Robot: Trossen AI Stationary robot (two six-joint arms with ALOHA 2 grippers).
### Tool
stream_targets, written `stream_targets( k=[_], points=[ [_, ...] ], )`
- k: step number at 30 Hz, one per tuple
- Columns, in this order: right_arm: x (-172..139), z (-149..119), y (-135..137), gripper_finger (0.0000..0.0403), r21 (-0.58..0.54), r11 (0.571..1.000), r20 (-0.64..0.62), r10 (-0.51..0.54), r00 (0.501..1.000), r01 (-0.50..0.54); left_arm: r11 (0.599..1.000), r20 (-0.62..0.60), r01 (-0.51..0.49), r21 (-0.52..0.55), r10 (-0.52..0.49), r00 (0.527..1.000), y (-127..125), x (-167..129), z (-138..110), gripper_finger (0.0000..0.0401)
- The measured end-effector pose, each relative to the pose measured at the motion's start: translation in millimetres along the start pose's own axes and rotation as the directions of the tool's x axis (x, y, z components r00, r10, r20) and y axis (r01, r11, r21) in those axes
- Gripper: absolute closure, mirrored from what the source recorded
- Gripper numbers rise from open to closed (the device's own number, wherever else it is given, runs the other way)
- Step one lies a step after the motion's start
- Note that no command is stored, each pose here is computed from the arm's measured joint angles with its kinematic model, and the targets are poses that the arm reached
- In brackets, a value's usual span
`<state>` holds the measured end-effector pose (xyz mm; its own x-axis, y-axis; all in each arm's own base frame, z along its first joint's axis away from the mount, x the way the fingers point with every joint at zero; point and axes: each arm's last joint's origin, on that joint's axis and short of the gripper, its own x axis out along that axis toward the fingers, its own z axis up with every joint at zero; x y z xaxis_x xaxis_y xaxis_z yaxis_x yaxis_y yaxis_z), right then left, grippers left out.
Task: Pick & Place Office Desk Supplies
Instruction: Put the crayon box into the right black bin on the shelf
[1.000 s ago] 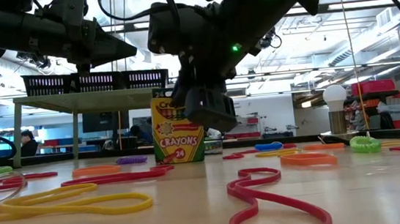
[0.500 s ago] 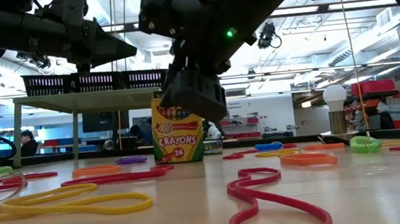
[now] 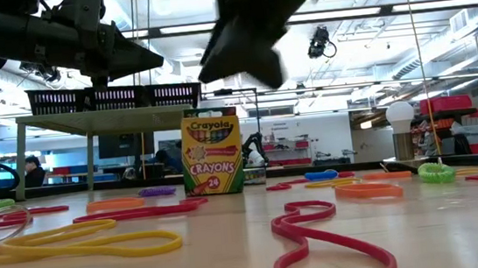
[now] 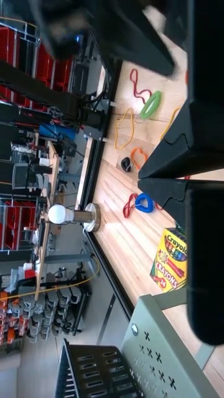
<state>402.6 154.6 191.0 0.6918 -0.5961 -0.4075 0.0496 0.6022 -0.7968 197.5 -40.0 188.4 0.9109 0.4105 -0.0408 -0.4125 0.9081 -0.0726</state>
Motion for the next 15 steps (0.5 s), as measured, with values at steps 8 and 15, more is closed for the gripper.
stream_targets(
  k=[8, 15],
  points=[
    [-34.8, -56.8, -33.5, 0.0377, 0.118, 0.981, -0.037, 0.158, 0.987, -0.152, 1.0, 0.0, 0.0, 0.0, 0.0, 1.0, 0.0, 0.0, -0.1, 0.0391],
    [-60.2, -117.0, -67.3, 0.0381, 0.407, 0.892, 0.11, 0.163, 0.98, -0.194, 1.0, 0.0, 0.0, 0.0, 0.0, 1.0, 0.0, 0.0, 0.0, 0.0391]
  ],
)
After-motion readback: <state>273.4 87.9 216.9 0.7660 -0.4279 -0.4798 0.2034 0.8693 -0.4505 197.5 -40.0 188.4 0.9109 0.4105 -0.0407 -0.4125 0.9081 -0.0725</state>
